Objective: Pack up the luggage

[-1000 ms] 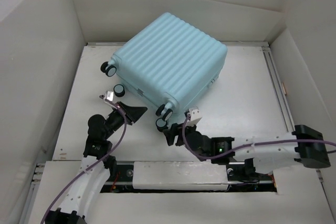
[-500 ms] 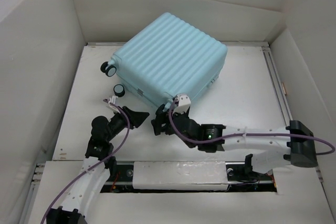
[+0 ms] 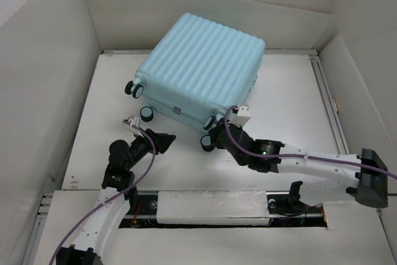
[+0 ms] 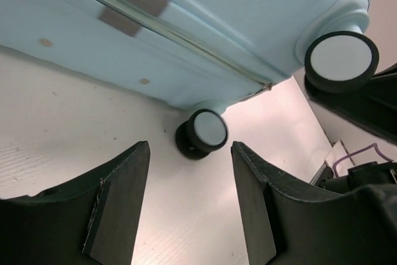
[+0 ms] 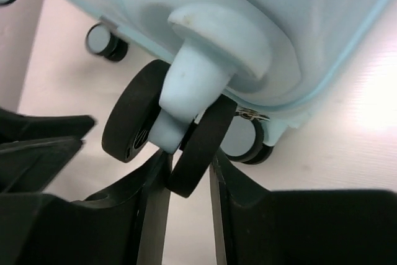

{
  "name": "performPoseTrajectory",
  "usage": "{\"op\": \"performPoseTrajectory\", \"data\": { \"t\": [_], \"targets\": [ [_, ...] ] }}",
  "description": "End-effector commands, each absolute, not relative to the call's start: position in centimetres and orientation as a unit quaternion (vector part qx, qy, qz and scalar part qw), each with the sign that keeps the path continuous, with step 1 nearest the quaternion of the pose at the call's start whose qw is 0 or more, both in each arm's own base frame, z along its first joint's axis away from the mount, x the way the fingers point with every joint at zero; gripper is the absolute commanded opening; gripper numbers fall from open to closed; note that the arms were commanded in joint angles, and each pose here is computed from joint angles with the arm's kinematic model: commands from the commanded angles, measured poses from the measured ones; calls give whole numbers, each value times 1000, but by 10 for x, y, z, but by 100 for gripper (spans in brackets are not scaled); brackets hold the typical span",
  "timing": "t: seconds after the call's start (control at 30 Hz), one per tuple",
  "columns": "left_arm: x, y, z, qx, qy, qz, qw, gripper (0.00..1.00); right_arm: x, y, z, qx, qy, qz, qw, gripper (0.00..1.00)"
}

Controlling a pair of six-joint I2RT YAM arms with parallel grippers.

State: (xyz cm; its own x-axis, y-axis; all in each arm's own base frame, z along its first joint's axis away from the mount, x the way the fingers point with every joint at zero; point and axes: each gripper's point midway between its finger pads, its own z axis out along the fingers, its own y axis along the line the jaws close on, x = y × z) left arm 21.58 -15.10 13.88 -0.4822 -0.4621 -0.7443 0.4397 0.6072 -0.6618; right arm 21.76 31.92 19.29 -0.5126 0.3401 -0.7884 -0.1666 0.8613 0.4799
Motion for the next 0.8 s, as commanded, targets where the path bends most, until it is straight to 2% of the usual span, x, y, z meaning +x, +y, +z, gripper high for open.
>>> {"op": "performPoseTrajectory", "data": {
  "t": [0.0, 0.27, 0.3, 0.37, 0.4, 0.43, 0.5, 0.57, 0.67, 0.77],
  "targets": [
    [221, -151, 159, 22, 715, -436, 546, 52, 232, 268, 238, 88, 792, 237, 556, 1],
    [252, -152, 194, -11, 704, -435, 561, 52, 228, 189, 230, 93, 793, 201, 568, 0],
    [250, -177, 206, 11, 705, -453, 545, 52, 229, 180, 236, 96, 787, 201, 576, 0],
    [256, -201, 224, 7, 699, -432, 569, 52, 235, 165, 236, 106, 786, 193, 578, 0],
    [252, -222, 252, 18, 683, -442, 582, 53, 236, 159, 241, 110, 781, 196, 582, 0],
    [236, -256, 248, 19, 698, -429, 573, 55, 238, 155, 242, 101, 782, 190, 585, 0],
    [215, -286, 254, 33, 709, -417, 568, 58, 248, 144, 246, 104, 781, 183, 587, 0],
    [180, -324, 269, 68, 703, -448, 548, 63, 255, 120, 245, 118, 784, 147, 592, 0],
    [168, -325, 269, 57, 714, -450, 533, 71, 260, 95, 249, 133, 777, 121, 603, 0],
    [185, -285, 265, 10, 729, -402, 554, 80, 267, 73, 266, 154, 755, 119, 627, 0]
  ]
}}
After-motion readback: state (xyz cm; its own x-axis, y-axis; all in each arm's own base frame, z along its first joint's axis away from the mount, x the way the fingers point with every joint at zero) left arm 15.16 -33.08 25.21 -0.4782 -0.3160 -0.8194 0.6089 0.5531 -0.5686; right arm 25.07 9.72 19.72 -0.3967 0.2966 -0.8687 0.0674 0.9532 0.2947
